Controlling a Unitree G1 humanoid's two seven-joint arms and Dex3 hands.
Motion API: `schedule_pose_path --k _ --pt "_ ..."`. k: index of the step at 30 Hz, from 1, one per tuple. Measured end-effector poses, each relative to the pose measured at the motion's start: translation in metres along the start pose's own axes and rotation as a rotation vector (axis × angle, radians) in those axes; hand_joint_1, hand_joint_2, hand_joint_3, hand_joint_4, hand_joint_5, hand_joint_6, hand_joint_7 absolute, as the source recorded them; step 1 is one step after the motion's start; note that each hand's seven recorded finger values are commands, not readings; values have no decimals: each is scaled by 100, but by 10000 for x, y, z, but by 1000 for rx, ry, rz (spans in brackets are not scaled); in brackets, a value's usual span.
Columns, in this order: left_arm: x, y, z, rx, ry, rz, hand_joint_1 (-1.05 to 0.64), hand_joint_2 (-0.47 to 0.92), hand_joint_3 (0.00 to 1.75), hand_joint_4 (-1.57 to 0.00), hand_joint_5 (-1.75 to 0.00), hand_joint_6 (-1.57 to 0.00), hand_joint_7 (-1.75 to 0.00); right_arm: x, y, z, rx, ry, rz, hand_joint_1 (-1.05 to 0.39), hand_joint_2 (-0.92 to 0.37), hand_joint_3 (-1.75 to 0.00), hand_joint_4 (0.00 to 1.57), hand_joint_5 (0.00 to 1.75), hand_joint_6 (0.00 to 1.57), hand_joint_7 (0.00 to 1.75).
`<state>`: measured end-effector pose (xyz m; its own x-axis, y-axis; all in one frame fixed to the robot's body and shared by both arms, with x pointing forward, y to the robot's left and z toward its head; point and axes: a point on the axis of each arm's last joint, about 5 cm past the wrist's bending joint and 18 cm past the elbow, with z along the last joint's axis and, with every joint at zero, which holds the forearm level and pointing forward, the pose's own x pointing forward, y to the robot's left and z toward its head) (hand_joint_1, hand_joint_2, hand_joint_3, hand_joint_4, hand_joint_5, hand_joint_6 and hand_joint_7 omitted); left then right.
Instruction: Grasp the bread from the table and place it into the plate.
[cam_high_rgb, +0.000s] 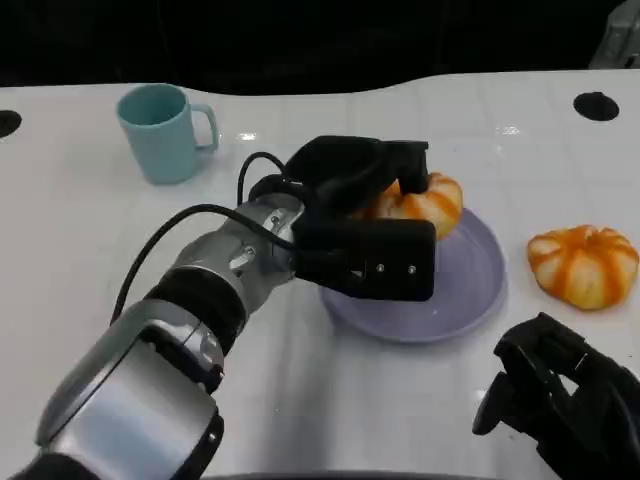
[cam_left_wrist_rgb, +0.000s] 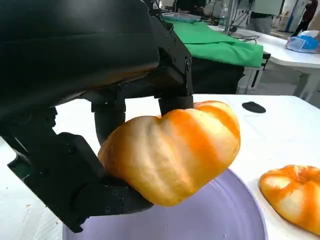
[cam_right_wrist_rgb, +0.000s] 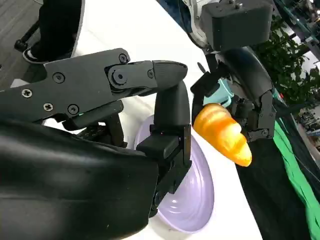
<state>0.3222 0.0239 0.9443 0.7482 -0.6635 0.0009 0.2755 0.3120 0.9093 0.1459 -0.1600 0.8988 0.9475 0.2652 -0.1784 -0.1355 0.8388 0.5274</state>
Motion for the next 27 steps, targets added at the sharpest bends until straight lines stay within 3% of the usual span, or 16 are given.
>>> schedule_pose_path --k 4,5,6,7,8,9,11,12,14,16,18,20,27 --pt "13 -14 14 18 17 -21 -19 61 88 -89 -175 -69 -174 -3 5 -2 -2 1 1 -50 -92 -30 62 175 52 160" --pt "18 -37 23 25 31 -36 -16 66 69 -80 -175 -71 -153 -4 13 -5 -3 3 5 -50 -92 -31 62 175 51 160" --pt "25 -64 37 37 46 -55 -15 69 61 -77 -175 -72 -144 -7 19 -9 -3 4 7 -50 -92 -31 62 175 50 160" --pt "34 -96 56 52 65 -76 -19 73 41 -74 -152 -75 -108 -8 22 -13 -3 6 9 -50 -92 -31 61 175 50 160" --pt "42 -121 75 61 82 -94 -22 81 20 -75 -134 -88 -64 -8 25 -17 -3 8 11 -50 -92 -31 61 175 50 160" --pt "51 -138 93 67 94 -108 -22 84 11 -75 -128 -94 -45 -9 27 -18 -3 9 12 -50 -92 -31 61 175 50 160" --pt "63 -155 119 66 107 -129 -25 90 7 -64 -136 -86 -17 -11 32 -20 -4 10 13 -50 -92 -31 61 175 50 161" --pt "65 -158 124 65 111 -140 -25 91 7 -62 -138 -85 -13 -13 33 -19 -4 9 14 -50 -92 -31 61 175 50 161" --pt "67 -160 126 64 116 -155 -35 92 16 -51 -82 -69 -3 -17 35 -17 -5 8 14 -50 -92 -31 61 175 50 161" --pt "66 -158 124 67 113 -167 -44 92 26 -44 -40 -50 -1 -19 34 -18 -4 8 13 -50 -92 -30 61 175 50 161" --pt "62 -157 115 80 116 -190 -47 92 29 -43 -28 -44 -1 -21 35 -18 -5 8 13 -50 -92 -30 61 175 50 160" --pt "58 -156 105 91 122 -208 -55 92 32 -29 -17 -29 0 -22 36 -16 -5 7 13 -50 -92 -30 61 175 50 160" --pt "55 -161 88 143 159 -253 -80 92 52 -1 -1 -3 0 -23 38 -12 -6 5 14 -50 -92 -31 61 175 50 161"
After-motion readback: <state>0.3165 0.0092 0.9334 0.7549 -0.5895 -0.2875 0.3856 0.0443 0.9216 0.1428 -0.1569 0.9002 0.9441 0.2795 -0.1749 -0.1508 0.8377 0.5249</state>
